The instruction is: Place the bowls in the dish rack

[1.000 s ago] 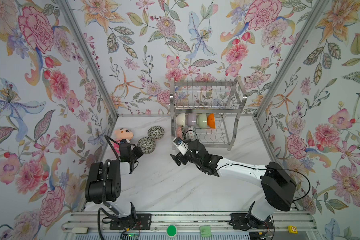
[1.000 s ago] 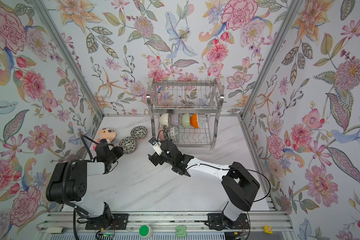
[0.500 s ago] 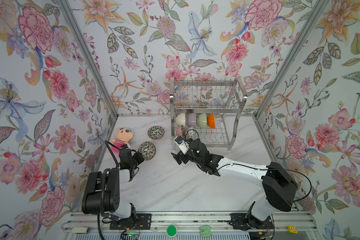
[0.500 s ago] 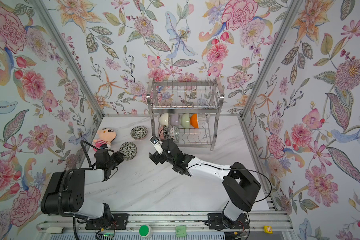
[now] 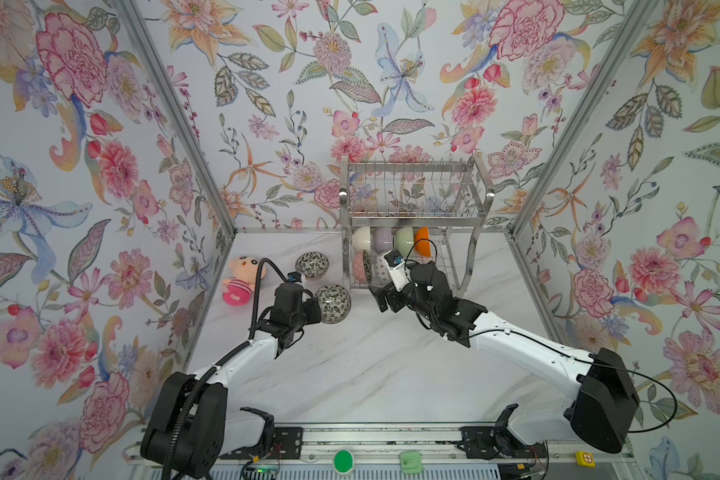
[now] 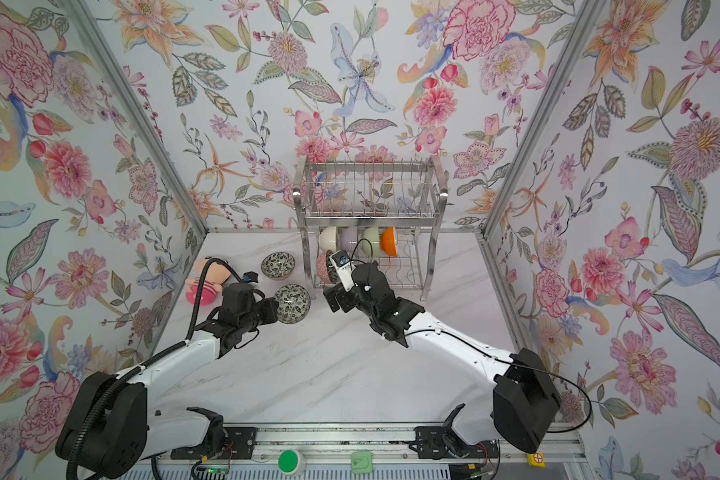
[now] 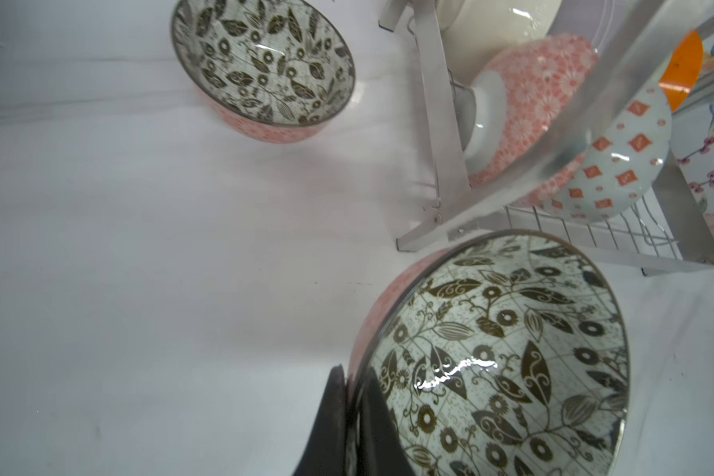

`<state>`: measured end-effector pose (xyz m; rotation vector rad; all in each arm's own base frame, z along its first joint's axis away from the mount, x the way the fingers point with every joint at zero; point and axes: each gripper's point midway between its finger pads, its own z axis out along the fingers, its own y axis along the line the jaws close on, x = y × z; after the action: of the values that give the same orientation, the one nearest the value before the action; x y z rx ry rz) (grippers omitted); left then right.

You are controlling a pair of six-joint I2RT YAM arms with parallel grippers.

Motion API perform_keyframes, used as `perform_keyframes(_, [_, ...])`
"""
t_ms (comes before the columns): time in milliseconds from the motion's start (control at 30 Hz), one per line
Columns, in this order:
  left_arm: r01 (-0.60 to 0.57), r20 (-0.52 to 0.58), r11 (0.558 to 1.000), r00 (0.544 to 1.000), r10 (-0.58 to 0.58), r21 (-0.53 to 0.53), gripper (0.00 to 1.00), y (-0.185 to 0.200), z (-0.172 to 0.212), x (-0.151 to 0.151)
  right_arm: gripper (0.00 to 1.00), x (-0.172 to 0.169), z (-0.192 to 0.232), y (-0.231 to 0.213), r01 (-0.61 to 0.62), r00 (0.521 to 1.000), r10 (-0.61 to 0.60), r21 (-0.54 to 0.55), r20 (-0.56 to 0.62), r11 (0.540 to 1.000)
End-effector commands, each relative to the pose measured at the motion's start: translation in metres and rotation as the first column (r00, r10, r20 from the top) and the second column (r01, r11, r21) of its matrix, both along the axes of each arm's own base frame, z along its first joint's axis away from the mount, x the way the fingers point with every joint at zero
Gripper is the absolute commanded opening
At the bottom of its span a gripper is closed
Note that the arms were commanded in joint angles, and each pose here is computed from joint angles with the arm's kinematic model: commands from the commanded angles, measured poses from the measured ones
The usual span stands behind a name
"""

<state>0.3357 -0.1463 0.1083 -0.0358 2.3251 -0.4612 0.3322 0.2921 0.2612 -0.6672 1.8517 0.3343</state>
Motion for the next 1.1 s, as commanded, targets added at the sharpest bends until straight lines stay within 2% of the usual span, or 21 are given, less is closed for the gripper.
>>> perform_keyframes(0, [0.079,-0.002,0.996,0.997,-0.079,0.041,0.0,-0.04,0.006,-0.008,0.99,-0.003,-0.017,-0.035,0.1,0.992,-0.102,-0.04,-0.07,0.994])
perform_keyframes(200, [0.235,-0.025,0.971,0.972,-0.234,0.043,0.0,-0.118,-0.005,-0.027,0.99,-0.007,-0.018,-0.069,0.165,0.981,-0.164,-0.003,-0.107,0.986])
perform_keyframes(300, [0.282,-0.058,0.957,0.959,-0.278,0.071,0.0,-0.141,-0.016,-0.024,0.99,-0.006,-0.018,-0.089,0.217,0.968,-0.22,-0.041,-0.116,0.975])
perform_keyframes(400, [0.322,-0.065,0.944,0.946,-0.318,0.074,0.0,-0.162,-0.022,-0.024,0.99,-0.003,-0.019,-0.112,0.277,0.946,-0.279,-0.033,-0.166,0.96])
perform_keyframes(700, [0.384,-0.113,0.914,0.922,-0.371,0.133,0.01,-0.187,-0.038,-0.02,0.99,-0.012,-0.029,-0.125,0.286,0.929,-0.276,0.005,-0.245,0.958])
perform_keyframes(867, [0.386,-0.109,0.912,0.921,-0.374,0.137,0.16,-0.189,-0.038,-0.017,0.99,-0.013,-0.032,-0.125,0.287,0.925,-0.276,0.004,-0.259,0.958])
perform_keyframes(1000, [0.389,-0.101,0.91,0.92,-0.378,0.14,0.21,-0.19,-0.036,-0.016,0.99,-0.013,-0.033,-0.124,0.289,0.922,-0.275,0.014,-0.273,0.957])
perform_keyframes(1067, [0.381,-0.083,0.912,0.924,-0.372,0.152,0.27,-0.188,-0.03,-0.014,0.99,-0.013,-0.034,-0.123,0.289,0.921,-0.274,0.016,-0.278,0.957])
